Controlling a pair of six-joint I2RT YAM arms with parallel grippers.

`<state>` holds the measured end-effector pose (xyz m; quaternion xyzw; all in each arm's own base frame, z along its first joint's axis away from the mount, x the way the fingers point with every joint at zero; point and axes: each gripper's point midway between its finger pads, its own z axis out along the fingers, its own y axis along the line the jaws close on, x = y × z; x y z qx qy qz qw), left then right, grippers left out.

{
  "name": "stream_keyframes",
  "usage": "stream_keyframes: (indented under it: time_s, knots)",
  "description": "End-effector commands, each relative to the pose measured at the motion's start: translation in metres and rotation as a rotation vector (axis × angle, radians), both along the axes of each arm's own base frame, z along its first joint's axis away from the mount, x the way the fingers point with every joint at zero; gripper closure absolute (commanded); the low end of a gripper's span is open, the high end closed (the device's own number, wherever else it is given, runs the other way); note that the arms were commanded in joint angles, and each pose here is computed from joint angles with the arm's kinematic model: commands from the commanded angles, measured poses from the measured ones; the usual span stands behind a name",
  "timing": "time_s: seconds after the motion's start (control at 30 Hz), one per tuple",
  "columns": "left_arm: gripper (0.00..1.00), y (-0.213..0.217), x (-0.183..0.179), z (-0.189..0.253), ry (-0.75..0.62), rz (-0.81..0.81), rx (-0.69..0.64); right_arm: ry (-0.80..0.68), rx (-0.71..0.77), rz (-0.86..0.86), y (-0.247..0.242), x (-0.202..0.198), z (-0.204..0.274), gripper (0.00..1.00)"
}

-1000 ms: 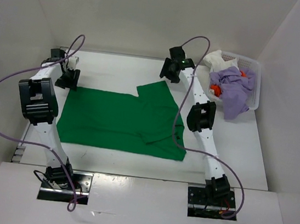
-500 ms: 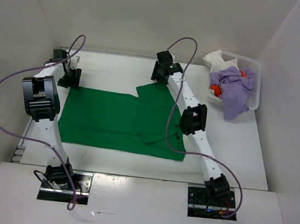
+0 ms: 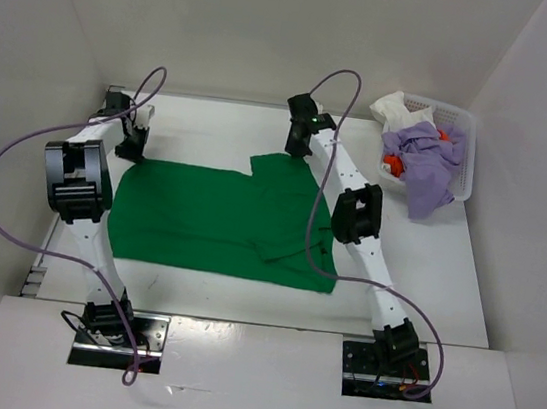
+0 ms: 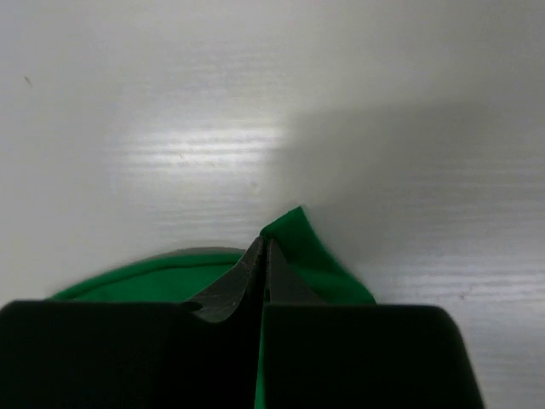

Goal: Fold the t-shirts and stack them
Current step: Grap the side of the flattened tshirt furthest away from the robot with both arms, then fold the other side of the tshirt into a rectangle

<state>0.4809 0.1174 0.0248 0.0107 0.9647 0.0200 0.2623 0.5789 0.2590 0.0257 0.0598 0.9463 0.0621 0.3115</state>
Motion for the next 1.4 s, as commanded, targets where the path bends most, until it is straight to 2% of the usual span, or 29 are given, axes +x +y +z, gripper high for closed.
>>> stream_keyframes:
  time_s: [0.0, 0.13, 0.2, 0.23, 0.3, 0.33, 0.37, 0.4, 0.47, 0.7, 0.87, 1.03, 1.17, 1.37]
  knots:
    - [1.0, 0.006, -0.02, 0.012, 0.007, -0.038, 0.058, 0.11, -0.072, 0.04, -0.015, -0.04, 0.022, 1.0]
    - [1.0, 0.008, -0.026, 0.054, -0.093, -0.107, 0.156, 0.1, -0.114, 0.125, -0.002, -0.084, 0.072, 1.0]
    - [1.0, 0.013, -0.033, 0.074, -0.125, -0.118, 0.219, 0.101, -0.115, 0.134, -0.004, -0.097, 0.082, 1.0]
    - [1.0, 0.009, -0.036, 0.076, -0.131, -0.141, 0.231, 0.126, -0.111, 0.155, -0.006, -0.119, 0.087, 1.0]
    - [1.0, 0.012, -0.049, 0.074, -0.123, -0.17, 0.281, 0.099, -0.055, 0.152, -0.005, -0.129, 0.096, 1.0]
    - [1.0, 0.009, -0.053, 0.085, -0.145, -0.181, 0.306, 0.159, -0.053, 0.147, -0.012, -0.15, 0.077, 1.0]
    - [1.0, 0.008, -0.061, 0.079, -0.136, -0.194, 0.312, 0.102, -0.019, 0.148, -0.01, -0.156, 0.1, 1.0]
    - [1.0, 0.004, -0.065, 0.09, -0.161, -0.212, 0.34, 0.15, -0.037, 0.138, -0.02, -0.174, 0.084, 1.0]
    - [1.0, 0.002, -0.078, 0.094, -0.174, -0.221, 0.353, 0.173, -0.016, 0.142, -0.022, -0.203, 0.083, 1.0]
    - [1.0, -0.011, -0.109, 0.085, -0.152, -0.245, 0.358, 0.23, 0.029, 0.126, -0.04, -0.271, 0.077, 1.0]
    - [1.0, -0.02, -0.122, 0.096, -0.207, -0.273, 0.35, 0.222, 0.046, 0.143, -0.049, -0.3, 0.087, 1.0]
    - [1.0, -0.029, -0.146, 0.073, -0.16, -0.362, 0.379, 0.255, 0.088, 0.196, -0.036, -0.319, 0.081, 1.0]
    - [1.0, -0.029, -0.151, 0.069, -0.163, -0.38, 0.395, 0.296, 0.09, 0.222, -0.024, -0.331, 0.066, 1.0]
    - [0.99, -0.031, -0.162, 0.052, -0.096, -0.422, 0.399, 0.35, 0.09, 0.25, -0.019, -0.349, 0.054, 1.0]
